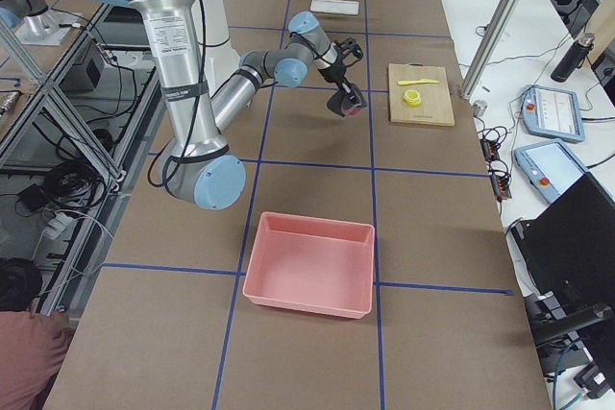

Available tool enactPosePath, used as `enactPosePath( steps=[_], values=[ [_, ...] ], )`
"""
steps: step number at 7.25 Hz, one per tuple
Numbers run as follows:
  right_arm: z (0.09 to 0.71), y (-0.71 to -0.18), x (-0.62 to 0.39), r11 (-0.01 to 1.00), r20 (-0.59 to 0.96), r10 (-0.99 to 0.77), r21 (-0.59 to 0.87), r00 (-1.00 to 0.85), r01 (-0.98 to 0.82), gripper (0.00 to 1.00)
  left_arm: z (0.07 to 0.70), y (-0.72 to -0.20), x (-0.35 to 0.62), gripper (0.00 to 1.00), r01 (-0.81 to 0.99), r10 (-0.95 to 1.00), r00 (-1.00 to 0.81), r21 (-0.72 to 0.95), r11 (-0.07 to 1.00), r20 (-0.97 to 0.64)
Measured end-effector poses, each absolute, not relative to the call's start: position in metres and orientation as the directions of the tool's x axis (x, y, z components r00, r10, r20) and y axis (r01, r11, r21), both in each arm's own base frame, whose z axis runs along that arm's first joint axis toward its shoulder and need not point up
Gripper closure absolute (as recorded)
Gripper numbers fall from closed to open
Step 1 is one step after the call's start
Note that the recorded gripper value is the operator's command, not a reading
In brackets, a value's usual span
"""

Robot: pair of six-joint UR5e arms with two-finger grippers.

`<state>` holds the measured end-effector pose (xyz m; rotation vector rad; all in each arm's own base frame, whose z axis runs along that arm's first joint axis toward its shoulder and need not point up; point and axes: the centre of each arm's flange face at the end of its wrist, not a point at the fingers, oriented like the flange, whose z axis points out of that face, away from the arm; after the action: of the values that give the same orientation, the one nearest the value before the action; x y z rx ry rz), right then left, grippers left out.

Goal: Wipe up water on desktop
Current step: 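Open the left gripper and withdraw it while the right gripper holds the cloth, then press the grey cloth onto the table with the right gripper and wipe toward the center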

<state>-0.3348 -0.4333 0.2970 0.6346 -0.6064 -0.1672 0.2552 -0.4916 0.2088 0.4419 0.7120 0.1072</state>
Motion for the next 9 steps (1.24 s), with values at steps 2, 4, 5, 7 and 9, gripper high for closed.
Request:
enactPosePath(
  steps=[2, 4, 5, 7, 9],
  values=[
    [0.319, -0.439, -0.324, 0.846, 0.429, -0.274, 0.533, 0.861, 0.004, 1.0, 0.266, -0.526, 0.157, 0.02, -0.115, 0.33, 0.828, 0.439, 0.891, -0.453],
    [0.337, -0.438, -0.319, 0.87, 0.393, -0.251, 0.493, 0.884, 0.027, 1.0, 0.36, -0.568, 0.037, 0.02, -0.255, 0.418, 0.795, 0.383, 0.888, -0.439],
    [0.347, -0.437, -0.317, 0.883, 0.369, -0.239, 0.467, 0.898, 0.043, 1.0, 0.422, -0.587, -0.01, 0.02, -0.337, 0.47, 0.765, 0.347, 0.875, -0.44],
    [0.368, -0.432, -0.314, 0.918, 0.295, -0.212, 0.388, 0.932, 0.086, 1.0, 0.53, -0.595, -0.08, 0.02, -0.418, 0.502, 0.721, 0.278, 0.865, -0.478],
    [0.376, -0.419, -0.331, 0.938, 0.294, -0.186, 0.338, 0.937, 0.081, 1.0, 0.608, -0.544, -0.133, 0.02, -0.286, 0.37, 0.701, 0.234, 0.929, -0.609]
  ],
)
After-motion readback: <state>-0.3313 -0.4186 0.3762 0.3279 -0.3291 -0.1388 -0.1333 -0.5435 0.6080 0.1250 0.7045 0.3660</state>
